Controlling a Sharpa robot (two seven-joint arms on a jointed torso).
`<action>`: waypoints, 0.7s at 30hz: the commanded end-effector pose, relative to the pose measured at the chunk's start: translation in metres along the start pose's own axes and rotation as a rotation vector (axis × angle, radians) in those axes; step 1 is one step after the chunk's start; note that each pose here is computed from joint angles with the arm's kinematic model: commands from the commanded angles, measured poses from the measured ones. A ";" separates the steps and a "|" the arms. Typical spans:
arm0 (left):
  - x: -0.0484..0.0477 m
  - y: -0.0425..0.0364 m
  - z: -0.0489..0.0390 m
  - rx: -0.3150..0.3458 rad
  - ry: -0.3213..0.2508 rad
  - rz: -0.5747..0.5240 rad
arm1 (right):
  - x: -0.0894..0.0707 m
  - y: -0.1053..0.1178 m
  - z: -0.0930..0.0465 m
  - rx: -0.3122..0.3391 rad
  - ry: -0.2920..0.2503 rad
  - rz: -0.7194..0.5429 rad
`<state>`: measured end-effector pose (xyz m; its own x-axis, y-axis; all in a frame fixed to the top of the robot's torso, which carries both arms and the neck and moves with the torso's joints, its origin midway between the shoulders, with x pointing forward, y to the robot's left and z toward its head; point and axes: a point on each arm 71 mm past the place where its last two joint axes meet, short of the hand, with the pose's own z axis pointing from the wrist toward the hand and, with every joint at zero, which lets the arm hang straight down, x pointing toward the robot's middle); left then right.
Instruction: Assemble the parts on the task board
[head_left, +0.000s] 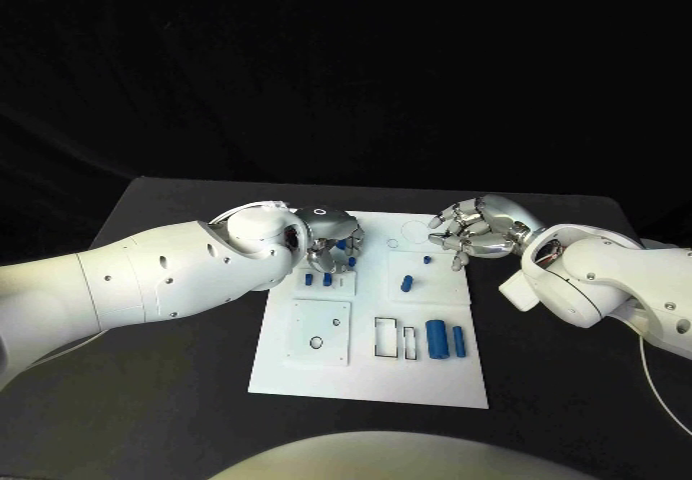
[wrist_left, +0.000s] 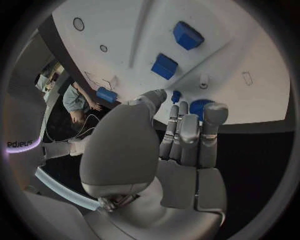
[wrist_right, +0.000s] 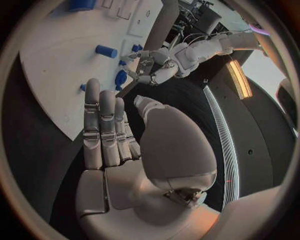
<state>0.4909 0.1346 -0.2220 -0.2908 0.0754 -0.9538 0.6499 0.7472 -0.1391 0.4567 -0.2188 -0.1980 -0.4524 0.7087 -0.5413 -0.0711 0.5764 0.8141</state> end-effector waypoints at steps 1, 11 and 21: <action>0.0012 -0.0001 0.0022 -0.022 0.026 0.021 | 0.002 0.001 0.000 -0.012 0.009 0.000; -0.0003 -0.0024 0.0069 -0.022 0.021 0.009 | 0.003 0.002 0.001 -0.013 0.012 0.000; 0.0011 -0.0036 0.0126 -0.034 0.044 0.005 | 0.005 0.002 0.001 -0.014 0.017 0.001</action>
<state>0.4967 0.1245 -0.2247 -0.2991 0.0934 -0.9496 0.6358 0.7616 -0.1254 0.4564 -0.2159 -0.1990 -0.4577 0.7073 -0.5387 -0.0726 0.5741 0.8155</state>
